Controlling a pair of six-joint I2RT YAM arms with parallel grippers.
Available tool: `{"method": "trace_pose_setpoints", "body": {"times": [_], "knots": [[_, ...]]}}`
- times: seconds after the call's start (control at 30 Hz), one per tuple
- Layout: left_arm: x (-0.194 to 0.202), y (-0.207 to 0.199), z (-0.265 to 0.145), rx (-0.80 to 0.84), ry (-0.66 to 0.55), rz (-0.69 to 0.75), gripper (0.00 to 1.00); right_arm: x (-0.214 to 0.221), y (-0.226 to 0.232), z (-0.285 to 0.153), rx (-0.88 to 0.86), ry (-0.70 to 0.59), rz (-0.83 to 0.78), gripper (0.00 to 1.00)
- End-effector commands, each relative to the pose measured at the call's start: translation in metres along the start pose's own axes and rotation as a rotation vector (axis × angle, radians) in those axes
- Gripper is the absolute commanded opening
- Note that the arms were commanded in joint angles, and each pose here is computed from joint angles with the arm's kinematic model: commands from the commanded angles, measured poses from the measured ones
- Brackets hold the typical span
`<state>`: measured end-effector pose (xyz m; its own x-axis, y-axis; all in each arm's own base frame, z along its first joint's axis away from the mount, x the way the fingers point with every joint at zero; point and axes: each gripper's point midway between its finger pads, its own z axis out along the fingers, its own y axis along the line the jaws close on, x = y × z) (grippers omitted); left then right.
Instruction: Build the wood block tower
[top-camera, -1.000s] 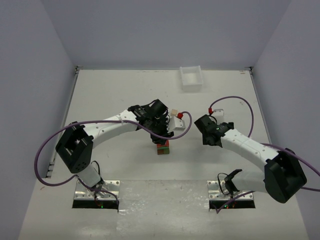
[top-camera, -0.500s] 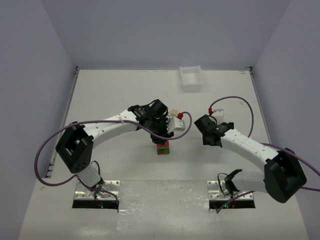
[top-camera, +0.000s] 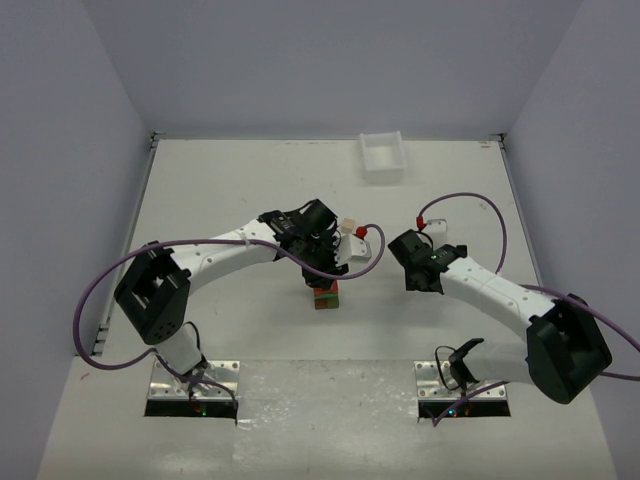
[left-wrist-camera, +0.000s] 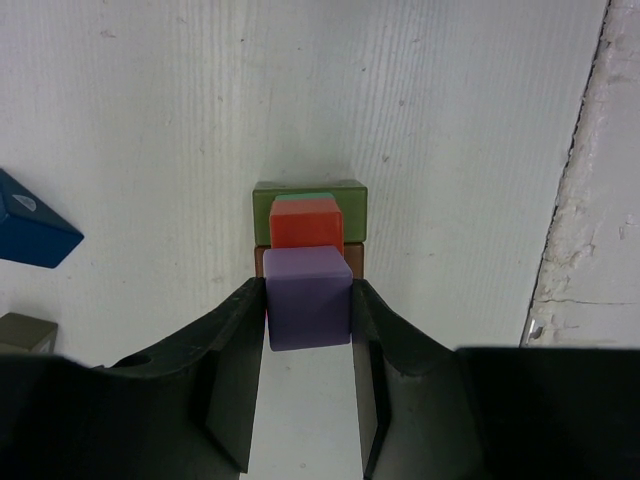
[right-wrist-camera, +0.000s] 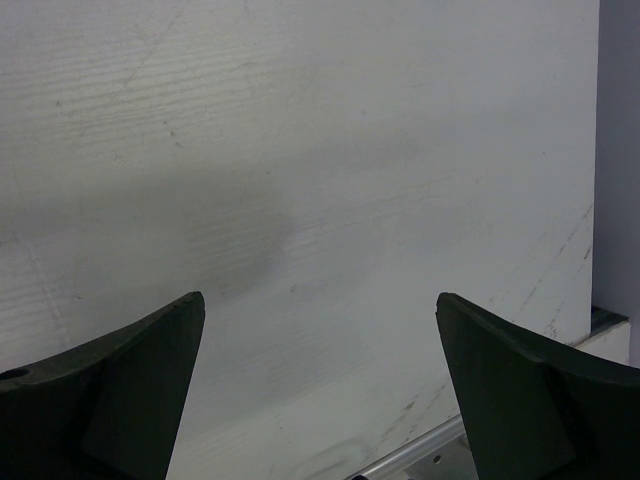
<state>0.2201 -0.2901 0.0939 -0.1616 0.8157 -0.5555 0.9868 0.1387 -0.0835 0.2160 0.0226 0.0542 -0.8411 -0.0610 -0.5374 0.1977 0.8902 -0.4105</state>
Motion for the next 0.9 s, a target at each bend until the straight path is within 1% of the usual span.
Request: {"method": "trace_pose_setpoints", "body": {"times": [0.0, 0.1, 0.17, 0.27, 0.3, 0.33, 0.37, 0.4, 0.47, 0.5, 0.53, 0.57, 0.87], "knots": [[-0.013, 0.002, -0.002, -0.012, -0.035, 0.031, 0.38, -0.013, -0.005, -0.002, 0.036, -0.036, 0.042, 0.99], [-0.011, 0.003, -0.002, -0.014, -0.029, 0.031, 0.41, -0.014, -0.005, -0.002, 0.038, -0.036, 0.043, 0.99], [-0.012, 0.002, -0.003, -0.012, -0.030, 0.034, 0.44, -0.014, -0.005, -0.002, 0.038, -0.035, 0.043, 0.99], [-0.012, 0.001, -0.003, -0.006, -0.030, 0.036, 0.47, -0.013, -0.005, -0.002, 0.037, -0.034, 0.040, 0.99], [-0.012, 0.002, -0.003, -0.008, -0.030, 0.036, 0.50, -0.013, -0.005, -0.002, 0.038, -0.033, 0.039, 0.99], [-0.012, 0.002, -0.003, -0.008, -0.032, 0.038, 0.50, -0.013, -0.005, -0.002, 0.037, -0.032, 0.041, 0.99], [-0.012, 0.001, -0.003, -0.006, -0.032, 0.038, 0.55, -0.013, -0.005, -0.002, 0.037, -0.032, 0.041, 0.99], [-0.014, 0.001, -0.004, -0.006, -0.035, 0.039, 0.63, -0.013, -0.005, -0.002, 0.038, -0.033, 0.039, 0.99], [-0.015, 0.002, -0.005, -0.009, -0.039, 0.041, 0.72, -0.013, -0.004, -0.002, 0.037, -0.031, 0.038, 0.99], [-0.016, 0.002, -0.006, -0.012, -0.042, 0.043, 0.84, -0.013, -0.005, -0.001, 0.039, -0.030, 0.038, 0.99], [-0.017, 0.002, -0.007, -0.016, -0.046, 0.045, 0.94, -0.013, -0.005, -0.001, 0.040, -0.029, 0.037, 0.99], [-0.018, 0.003, -0.008, -0.022, -0.050, 0.047, 0.99, -0.013, -0.004, -0.001, 0.040, -0.028, 0.036, 0.99], [-0.043, 0.013, -0.029, -0.090, -0.124, 0.071, 1.00, -0.013, -0.002, -0.001, 0.035, -0.018, 0.016, 0.99]]}}
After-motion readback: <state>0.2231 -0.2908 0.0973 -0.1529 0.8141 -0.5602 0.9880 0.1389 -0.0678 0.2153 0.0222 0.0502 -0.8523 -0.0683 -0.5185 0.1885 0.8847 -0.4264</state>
